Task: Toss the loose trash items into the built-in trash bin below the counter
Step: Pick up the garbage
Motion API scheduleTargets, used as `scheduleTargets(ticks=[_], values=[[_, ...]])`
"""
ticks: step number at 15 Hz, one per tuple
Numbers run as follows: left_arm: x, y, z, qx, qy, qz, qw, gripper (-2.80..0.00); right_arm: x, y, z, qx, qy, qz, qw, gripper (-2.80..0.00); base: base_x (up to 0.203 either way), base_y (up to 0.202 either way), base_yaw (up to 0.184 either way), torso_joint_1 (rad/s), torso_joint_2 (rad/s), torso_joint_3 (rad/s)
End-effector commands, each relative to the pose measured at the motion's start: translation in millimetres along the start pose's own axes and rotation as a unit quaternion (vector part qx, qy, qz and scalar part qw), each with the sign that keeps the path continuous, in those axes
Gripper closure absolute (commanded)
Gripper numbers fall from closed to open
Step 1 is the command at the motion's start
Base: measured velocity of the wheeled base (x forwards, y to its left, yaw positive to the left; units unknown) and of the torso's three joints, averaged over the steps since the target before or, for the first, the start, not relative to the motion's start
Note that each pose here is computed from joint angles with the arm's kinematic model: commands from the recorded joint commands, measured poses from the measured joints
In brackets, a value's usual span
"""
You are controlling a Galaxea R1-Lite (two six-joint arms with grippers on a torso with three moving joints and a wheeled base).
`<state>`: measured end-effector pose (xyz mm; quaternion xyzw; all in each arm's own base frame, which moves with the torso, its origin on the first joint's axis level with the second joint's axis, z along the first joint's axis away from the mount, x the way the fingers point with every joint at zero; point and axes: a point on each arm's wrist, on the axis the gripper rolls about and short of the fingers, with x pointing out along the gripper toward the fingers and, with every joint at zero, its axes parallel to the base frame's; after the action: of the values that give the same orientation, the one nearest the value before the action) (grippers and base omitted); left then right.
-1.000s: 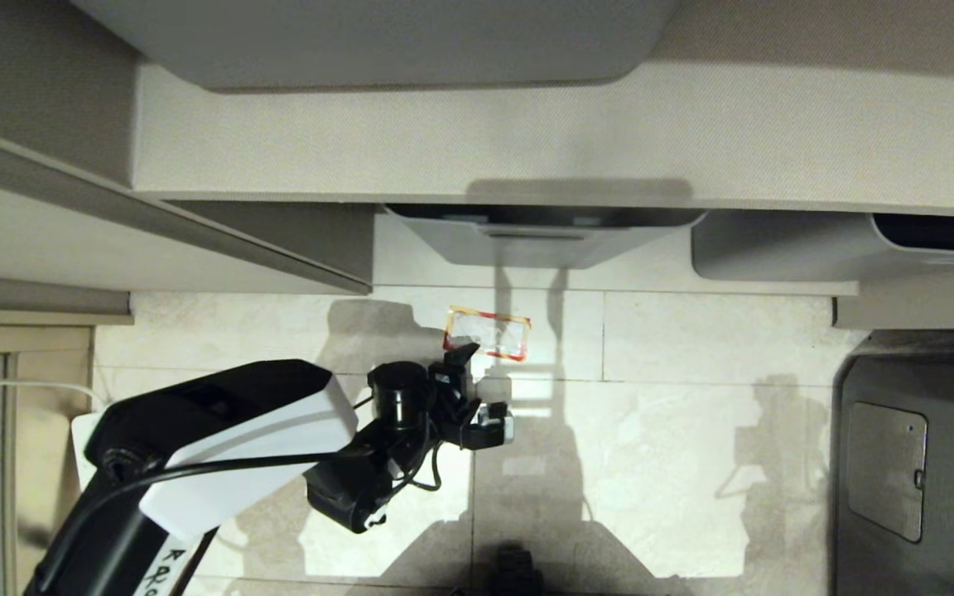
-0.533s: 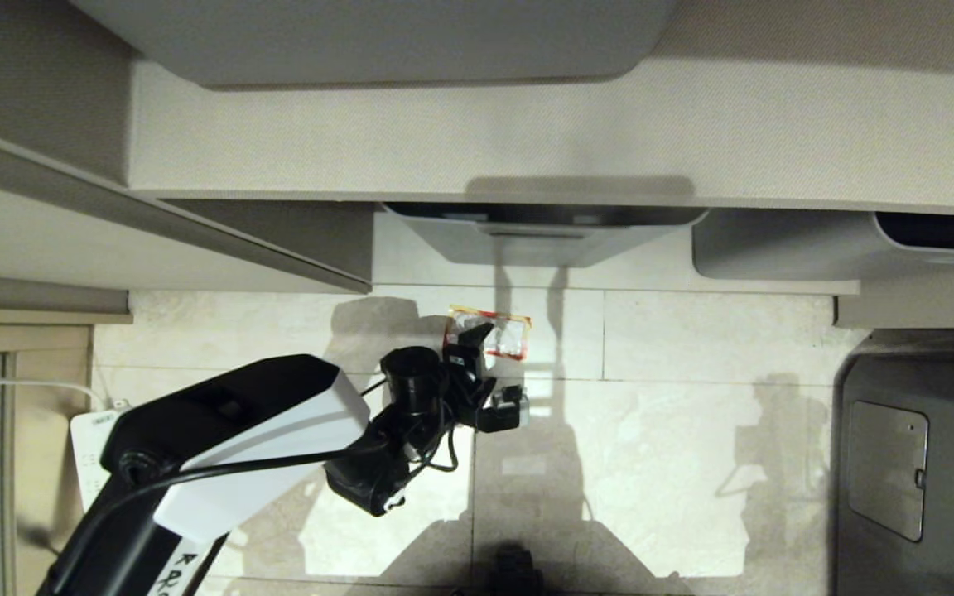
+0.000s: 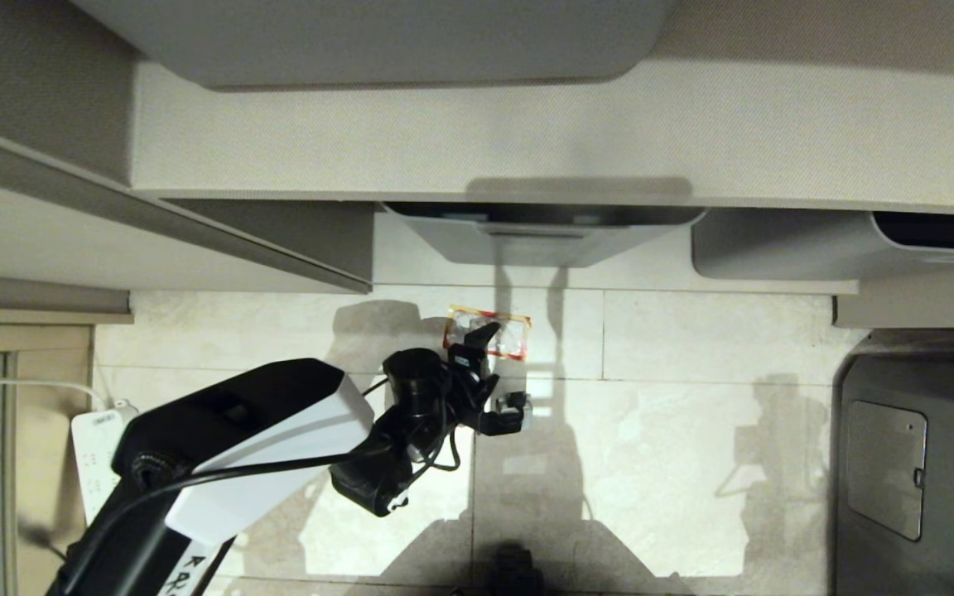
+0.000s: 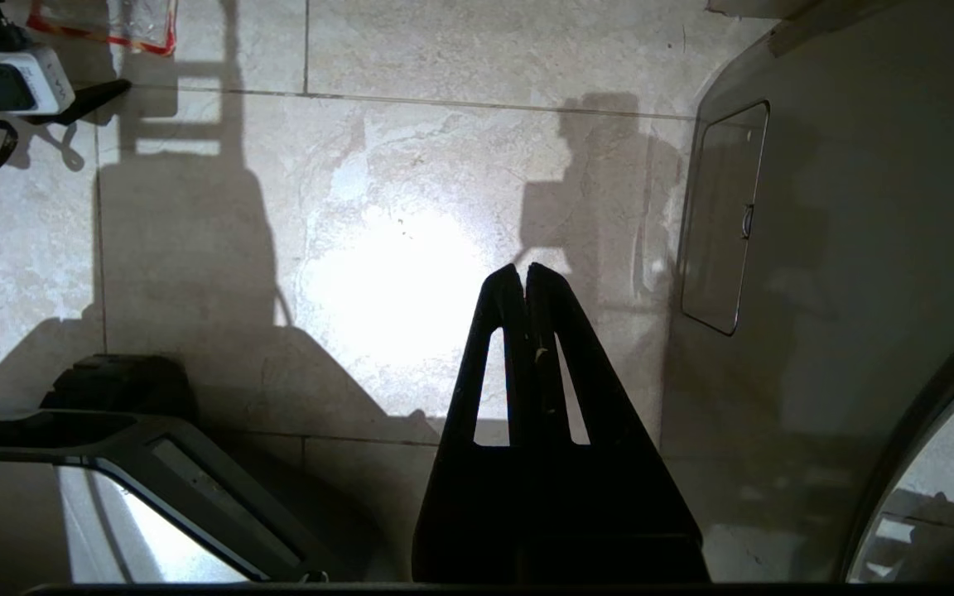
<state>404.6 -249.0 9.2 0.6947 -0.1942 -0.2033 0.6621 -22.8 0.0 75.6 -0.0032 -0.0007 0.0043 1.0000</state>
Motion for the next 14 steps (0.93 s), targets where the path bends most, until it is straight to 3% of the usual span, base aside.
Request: scheduleTargets(ticks=[1, 8, 14], values=[[1, -6.3, -3, 0.006, -0.002, -0.006, 1.0, -2.8, 0, 0, 0, 0.0, -0.001, 0.0, 1.0, 0.0, 0.0, 0.0, 0.0, 0.0, 0.0, 0.0], [17, 4.7, -9, 0.005, 0.006, 0.0, 1.0, -2.8, 0, 0, 0, -0.001, -0.001, 0.001, 1.0, 0.0, 0.0, 0.0, 0.0, 0.0, 0.0, 0.0], [18, 3.3, -11, 0.005, 0.01, 0.0, 0.9999, -2.8, 0, 0, 0, -0.001, -0.001, 0.0, 1.0, 0.0, 0.0, 0.0, 0.0, 0.0, 0.0, 0.0]])
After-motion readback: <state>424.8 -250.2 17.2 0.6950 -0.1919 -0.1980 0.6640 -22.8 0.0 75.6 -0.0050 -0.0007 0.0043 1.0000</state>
